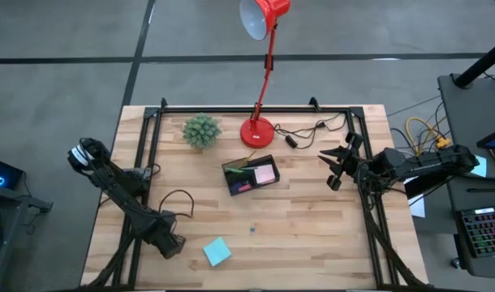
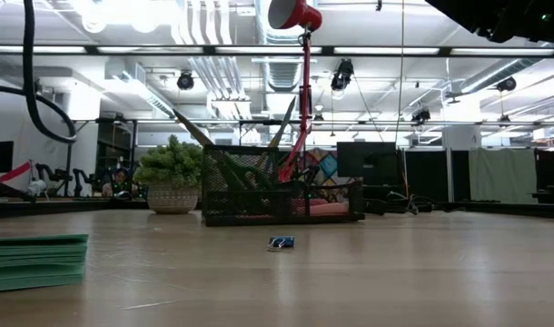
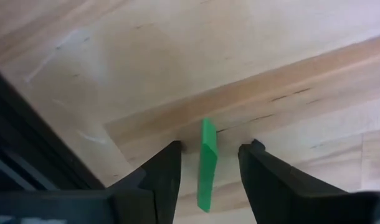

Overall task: Pick and place office supplies into organizer
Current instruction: Put the green eraser into the black desk organizer

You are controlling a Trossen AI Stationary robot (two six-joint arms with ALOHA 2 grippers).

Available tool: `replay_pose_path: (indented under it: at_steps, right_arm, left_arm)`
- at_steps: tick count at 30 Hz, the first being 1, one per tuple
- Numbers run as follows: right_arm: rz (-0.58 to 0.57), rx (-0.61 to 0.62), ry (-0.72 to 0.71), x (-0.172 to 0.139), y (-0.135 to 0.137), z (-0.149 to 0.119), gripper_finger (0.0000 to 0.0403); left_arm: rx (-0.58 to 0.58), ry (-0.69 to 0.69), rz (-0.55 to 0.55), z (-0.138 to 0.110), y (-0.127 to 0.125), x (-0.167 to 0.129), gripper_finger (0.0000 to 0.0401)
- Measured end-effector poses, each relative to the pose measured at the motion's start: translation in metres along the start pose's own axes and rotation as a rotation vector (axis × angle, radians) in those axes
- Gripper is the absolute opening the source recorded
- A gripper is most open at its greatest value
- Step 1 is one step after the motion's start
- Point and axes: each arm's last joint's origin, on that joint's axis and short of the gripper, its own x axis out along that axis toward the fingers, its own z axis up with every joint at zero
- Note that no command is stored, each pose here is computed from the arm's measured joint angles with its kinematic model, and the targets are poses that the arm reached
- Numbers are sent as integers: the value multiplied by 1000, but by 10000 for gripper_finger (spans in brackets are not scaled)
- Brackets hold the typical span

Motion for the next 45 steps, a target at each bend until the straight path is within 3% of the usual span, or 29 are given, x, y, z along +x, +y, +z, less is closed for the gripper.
replay_pose_path:
  at_steps: [4,10,16,24,30,36,41,45]
  right_arm:
    - [0,0,0,0,0,0,52]
    - [0,0,0,0,0,0,52]
    - [0,-7,0,0,0,0,52]
    - [0,-8,0,0,0,0,52]
    - [0,-15,0,0,0,0,52]
    - [0,-15,0,0,0,0,52]
    - [-1,-15,-1,0,0,0,52]
    - [-1,-15,-1,0,0,0,52]
  left_arm:
    - [27,4,-3,0,0,0,106]
    - [81,12,2,-1,0,-1,14]
    - [155,15,-16,-1,-1,-2,10]
    - [301,-39,-124,-3,-5,-15,4]
    - [456,-330,-280,4,-12,-28,3]
    - [500,-673,-383,25,-26,-42,3]
    - [641,-1008,-426,49,-53,-57,2]
    - [742,-1164,-447,72,-77,-70,2]
